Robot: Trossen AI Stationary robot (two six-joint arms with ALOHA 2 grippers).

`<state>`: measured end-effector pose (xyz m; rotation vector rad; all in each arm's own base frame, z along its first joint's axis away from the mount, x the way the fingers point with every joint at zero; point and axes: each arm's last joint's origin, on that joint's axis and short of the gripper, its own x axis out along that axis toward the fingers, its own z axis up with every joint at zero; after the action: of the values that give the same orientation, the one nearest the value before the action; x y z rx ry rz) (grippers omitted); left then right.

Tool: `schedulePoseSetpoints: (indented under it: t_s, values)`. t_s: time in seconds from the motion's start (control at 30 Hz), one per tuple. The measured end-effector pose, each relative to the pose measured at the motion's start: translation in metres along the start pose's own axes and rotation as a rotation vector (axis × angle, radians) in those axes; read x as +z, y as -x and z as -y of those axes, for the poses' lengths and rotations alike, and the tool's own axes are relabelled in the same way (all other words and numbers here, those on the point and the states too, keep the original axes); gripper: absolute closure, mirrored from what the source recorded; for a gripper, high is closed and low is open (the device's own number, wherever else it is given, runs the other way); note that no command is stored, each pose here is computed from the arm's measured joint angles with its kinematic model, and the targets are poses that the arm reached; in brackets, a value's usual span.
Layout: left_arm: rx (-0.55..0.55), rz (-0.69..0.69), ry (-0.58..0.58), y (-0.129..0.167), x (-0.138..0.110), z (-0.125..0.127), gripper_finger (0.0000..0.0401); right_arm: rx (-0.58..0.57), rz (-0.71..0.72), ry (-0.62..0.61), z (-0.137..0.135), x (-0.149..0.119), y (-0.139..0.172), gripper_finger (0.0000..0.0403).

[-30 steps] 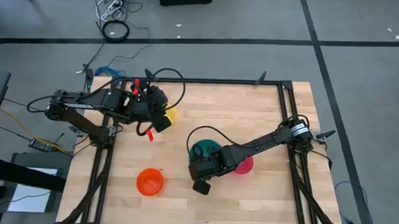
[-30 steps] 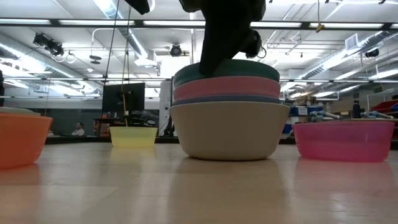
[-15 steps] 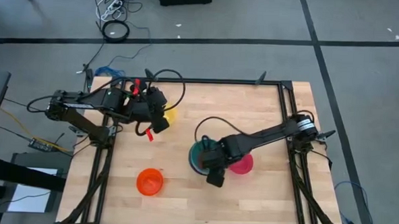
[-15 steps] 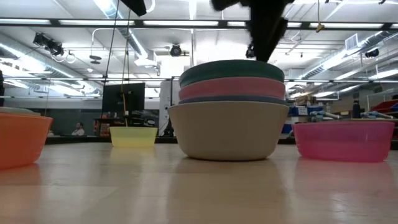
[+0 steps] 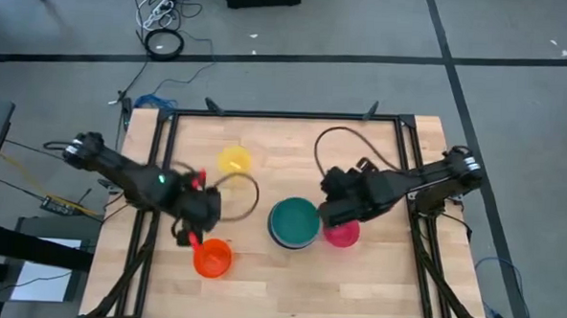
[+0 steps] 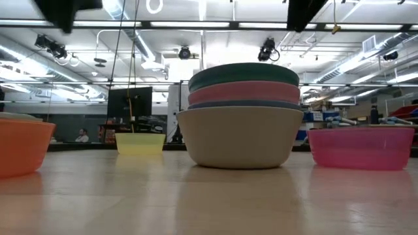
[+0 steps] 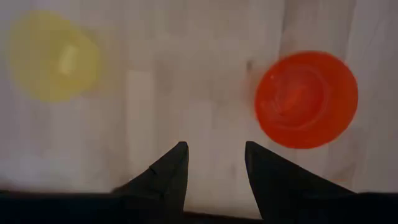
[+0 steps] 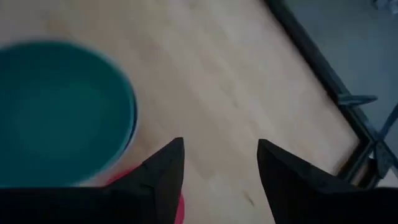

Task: Nest bowls inside each other
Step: Stack the orange bowl on top of the green bowl

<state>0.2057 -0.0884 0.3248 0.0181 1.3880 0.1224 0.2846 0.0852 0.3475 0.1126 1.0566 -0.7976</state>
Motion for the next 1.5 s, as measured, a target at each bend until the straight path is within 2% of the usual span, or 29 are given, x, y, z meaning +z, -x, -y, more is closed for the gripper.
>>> schedulePoseSetpoints:
  t_s: [0.13,0.27,0.4,0.5,0.7,0.8,1.03,1.3,1.4,1.5]
  values:
    - [0.004,0.034,0.020,-0.036,-0.007,0.020,0.0233,-0.030,0.038,-0.057,0.011,-0.013,0.000,0.0218]
    - [0.040,0.054,0.071,-0.057,-0.014,0.025,0.0233,-0.053,0.031,-0.101,0.020,-0.024,-0.005,0.0214]
    - [0.034,0.050,0.143,-0.066,-0.017,0.028,0.0233,-0.080,-0.009,-0.126,0.021,-0.035,-0.017,0.0207]
    - [0.031,0.042,0.135,-0.073,-0.023,0.032,0.0233,-0.110,-0.046,-0.129,0.019,-0.044,-0.027,0.0202]
    - [-0.060,0.045,0.110,-0.093,-0.030,0.043,0.0233,-0.136,-0.065,-0.150,0.016,-0.055,-0.042,0.0196]
    - [-0.094,0.040,0.100,-0.100,-0.034,0.047,0.0233,-0.139,-0.071,-0.156,0.015,-0.057,-0.043,0.0197]
    - [-0.072,-0.002,0.116,-0.116,-0.048,0.047,0.0233,-0.127,-0.079,-0.153,0.013,-0.059,-0.042,0.0198]
    - [-0.110,0.032,0.176,-0.138,-0.054,0.047,0.0233,-0.125,-0.078,-0.153,0.013,-0.059,-0.042,0.0200]
    - [-0.105,0.024,0.189,-0.143,-0.057,0.046,0.0242,-0.125,-0.078,-0.154,0.013,-0.059,-0.042,0.0201]
    - [-0.121,0.016,0.186,-0.145,-0.058,0.046,0.0272,-0.125,-0.078,-0.153,0.013,-0.059,-0.042,0.0201]
